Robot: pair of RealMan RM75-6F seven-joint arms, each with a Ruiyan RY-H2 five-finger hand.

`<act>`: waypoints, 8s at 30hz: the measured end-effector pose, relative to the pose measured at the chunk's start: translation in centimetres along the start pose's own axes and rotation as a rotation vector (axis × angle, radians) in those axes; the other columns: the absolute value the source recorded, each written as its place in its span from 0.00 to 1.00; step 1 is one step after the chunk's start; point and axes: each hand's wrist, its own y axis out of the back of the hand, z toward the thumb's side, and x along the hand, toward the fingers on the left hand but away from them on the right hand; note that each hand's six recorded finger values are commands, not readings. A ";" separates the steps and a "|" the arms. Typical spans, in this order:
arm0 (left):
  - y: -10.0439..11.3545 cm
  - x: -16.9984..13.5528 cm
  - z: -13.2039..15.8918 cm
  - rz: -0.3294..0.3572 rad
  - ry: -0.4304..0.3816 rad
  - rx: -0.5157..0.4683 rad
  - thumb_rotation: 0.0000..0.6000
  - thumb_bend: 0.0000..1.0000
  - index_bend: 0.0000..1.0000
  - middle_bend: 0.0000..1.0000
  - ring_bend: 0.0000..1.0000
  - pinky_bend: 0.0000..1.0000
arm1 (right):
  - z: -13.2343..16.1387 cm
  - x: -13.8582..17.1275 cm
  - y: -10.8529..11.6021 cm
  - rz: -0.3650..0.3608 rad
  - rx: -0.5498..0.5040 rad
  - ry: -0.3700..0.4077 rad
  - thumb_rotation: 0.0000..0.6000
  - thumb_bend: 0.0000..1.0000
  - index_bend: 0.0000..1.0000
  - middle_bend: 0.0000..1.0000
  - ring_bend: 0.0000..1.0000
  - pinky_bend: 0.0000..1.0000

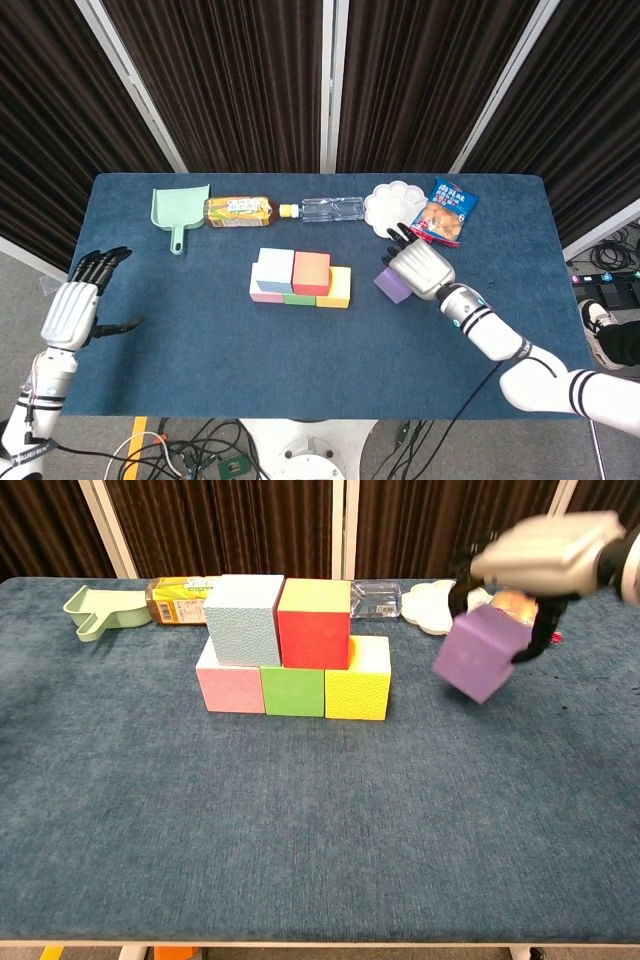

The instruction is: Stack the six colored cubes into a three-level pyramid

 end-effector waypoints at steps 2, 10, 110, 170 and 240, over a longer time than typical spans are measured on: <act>0.0 -0.1 0.1 0.001 -0.002 0.000 1.00 0.09 0.13 0.09 0.11 0.08 | -0.4 0.5 2.2 -0.032 -0.028 -0.010 1.00 0.12 0.42 0.41 0.07 0.00; 0.1 -0.2 0.2 -0.002 -0.003 0.011 1.00 0.09 0.13 0.09 0.11 0.08 | -0.3 0.7 9.9 -0.113 -0.125 -0.030 1.00 0.12 0.38 0.43 0.09 0.00; 0.3 -0.1 0.3 -0.019 0.036 0.012 1.00 0.09 0.13 0.09 0.11 0.08 | 8.2 -7.5 14.9 -0.143 -0.456 0.224 1.00 0.12 0.15 0.39 0.01 0.00; 0.0 -0.3 -0.2 -0.018 0.052 -0.005 1.00 0.09 0.13 0.09 0.11 0.08 | 9.8 -8.4 14.7 -0.052 -0.367 0.244 1.00 0.08 0.10 0.16 0.00 0.00; -0.2 -0.5 -0.7 -0.014 0.038 -0.021 1.00 0.09 0.13 0.09 0.09 0.08 | 12.2 -7.9 15.0 -0.030 -0.569 -0.073 1.00 0.06 0.06 0.27 0.00 0.00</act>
